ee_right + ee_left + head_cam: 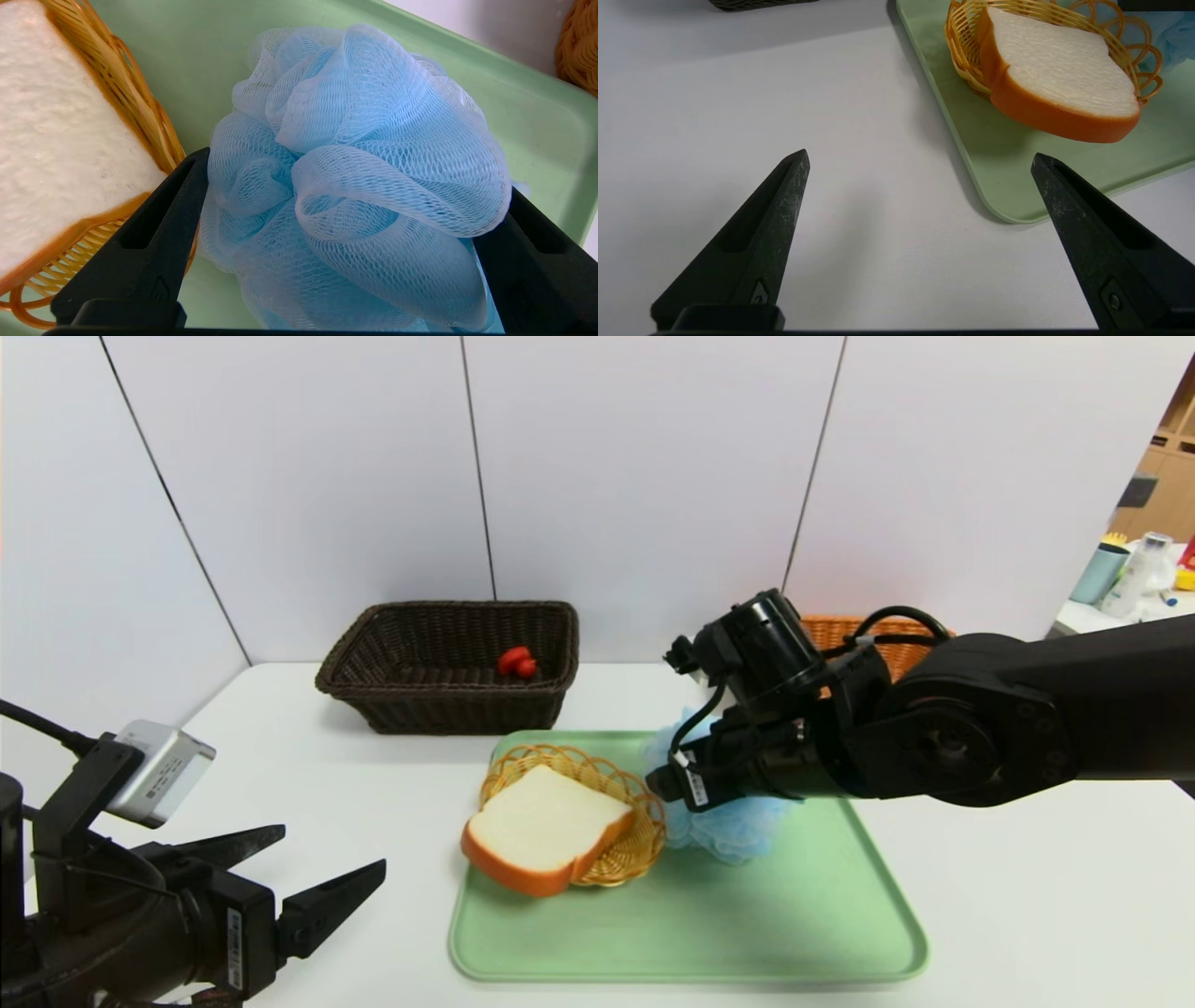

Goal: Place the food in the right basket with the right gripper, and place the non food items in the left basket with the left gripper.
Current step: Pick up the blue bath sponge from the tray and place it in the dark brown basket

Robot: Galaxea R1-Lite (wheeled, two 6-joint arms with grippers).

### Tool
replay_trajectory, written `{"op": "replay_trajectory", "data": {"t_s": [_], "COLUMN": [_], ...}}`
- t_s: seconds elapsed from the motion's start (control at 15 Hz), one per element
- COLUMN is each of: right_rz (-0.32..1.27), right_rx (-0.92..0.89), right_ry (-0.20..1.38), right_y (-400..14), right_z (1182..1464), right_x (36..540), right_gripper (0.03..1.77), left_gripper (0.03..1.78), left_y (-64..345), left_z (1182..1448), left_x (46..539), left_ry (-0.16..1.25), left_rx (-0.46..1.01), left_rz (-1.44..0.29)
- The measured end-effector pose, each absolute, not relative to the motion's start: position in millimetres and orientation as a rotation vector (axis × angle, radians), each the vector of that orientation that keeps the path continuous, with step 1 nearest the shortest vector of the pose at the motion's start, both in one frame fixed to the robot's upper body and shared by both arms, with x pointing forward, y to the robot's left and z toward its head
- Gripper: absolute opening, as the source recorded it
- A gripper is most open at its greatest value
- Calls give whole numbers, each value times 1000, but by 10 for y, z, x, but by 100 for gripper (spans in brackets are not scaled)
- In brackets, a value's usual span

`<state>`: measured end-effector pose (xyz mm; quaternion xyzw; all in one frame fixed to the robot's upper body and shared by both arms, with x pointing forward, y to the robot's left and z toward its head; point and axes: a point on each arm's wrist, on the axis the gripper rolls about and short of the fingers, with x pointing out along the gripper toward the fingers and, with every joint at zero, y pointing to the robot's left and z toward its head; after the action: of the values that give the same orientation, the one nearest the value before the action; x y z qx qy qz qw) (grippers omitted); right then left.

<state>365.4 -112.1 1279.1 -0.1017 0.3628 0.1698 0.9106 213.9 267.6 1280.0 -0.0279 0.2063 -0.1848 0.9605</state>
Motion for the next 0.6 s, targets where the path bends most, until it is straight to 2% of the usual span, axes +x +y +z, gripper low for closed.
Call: {"op": "replay_trajectory", "data": {"t_s": [0.07, 0.27, 0.53, 0.6], "right_rz": [350, 350, 350, 350], "right_rx": [-211, -212, -212, -213], "right_ry": [746, 744, 740, 739], "right_y": [-1119, -1117, -1119, -1120], "right_z": [12782, 12781, 12791, 12795], "right_x": [3656, 3658, 3657, 3655], "right_gripper": [163, 115, 75, 38], "left_gripper": [169, 169, 169, 169], "left_y": [2676, 2676, 2675, 2675], "left_z": [12800, 12802, 12804, 12804], "left_x": [2139, 2139, 2140, 2140], "left_ry": [418, 418, 417, 417], "left_rx": [-57, -57, -58, -57], "left_rz": [-375, -375, -375, -375]}}
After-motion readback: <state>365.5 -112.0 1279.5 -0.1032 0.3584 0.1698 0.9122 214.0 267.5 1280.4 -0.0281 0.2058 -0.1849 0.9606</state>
